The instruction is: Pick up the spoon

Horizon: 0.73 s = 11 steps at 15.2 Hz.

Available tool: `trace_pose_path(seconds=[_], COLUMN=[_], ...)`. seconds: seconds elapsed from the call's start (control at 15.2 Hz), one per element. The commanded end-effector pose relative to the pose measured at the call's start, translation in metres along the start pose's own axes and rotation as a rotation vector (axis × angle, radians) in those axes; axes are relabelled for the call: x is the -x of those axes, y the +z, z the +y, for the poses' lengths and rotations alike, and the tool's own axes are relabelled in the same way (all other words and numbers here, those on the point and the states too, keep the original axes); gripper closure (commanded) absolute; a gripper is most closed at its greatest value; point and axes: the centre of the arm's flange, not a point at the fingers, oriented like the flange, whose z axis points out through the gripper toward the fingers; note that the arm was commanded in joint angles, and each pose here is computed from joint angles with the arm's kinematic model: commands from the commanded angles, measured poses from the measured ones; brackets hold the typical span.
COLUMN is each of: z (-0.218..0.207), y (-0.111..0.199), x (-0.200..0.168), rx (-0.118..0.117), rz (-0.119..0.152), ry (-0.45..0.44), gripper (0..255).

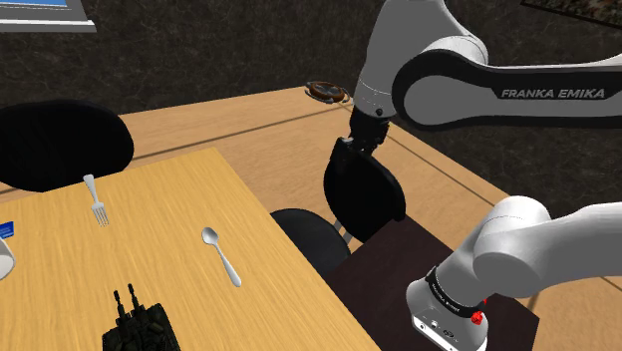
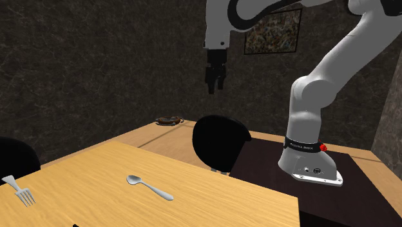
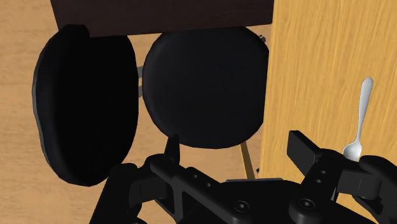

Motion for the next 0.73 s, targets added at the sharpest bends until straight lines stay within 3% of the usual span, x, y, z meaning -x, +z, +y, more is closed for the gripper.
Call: trace_pose_path(seconds=[0.0,0.66], z=[-0.02,-0.129], y=[0.016,0.088], x=[-0.006,-0.029], rx=[0.002,0.019], rz=[0.008,0.039], ry=[0.0,-0.005], gripper=[0,0])
